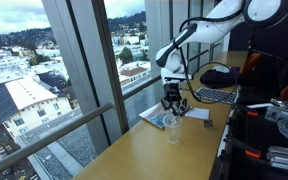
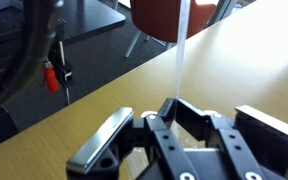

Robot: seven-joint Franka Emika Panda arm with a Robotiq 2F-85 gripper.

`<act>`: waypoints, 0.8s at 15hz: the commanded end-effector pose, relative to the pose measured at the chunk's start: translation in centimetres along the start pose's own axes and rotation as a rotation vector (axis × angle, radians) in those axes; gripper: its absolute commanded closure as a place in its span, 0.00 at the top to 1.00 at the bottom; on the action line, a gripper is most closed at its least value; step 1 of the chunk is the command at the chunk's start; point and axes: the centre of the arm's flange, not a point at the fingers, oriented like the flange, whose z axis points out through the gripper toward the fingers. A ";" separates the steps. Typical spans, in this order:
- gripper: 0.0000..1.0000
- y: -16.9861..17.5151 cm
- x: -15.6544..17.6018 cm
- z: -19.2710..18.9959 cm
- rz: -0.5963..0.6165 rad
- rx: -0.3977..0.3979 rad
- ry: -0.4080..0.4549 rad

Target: Put the straw inside the plastic cup

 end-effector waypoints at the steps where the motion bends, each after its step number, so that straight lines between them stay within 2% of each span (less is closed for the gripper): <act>1: 0.03 -0.6 1.0 -0.7 0.012 0.002 -0.027; 12: 0.03 0.0 2.3 -0.8 0.025 0.011 -0.037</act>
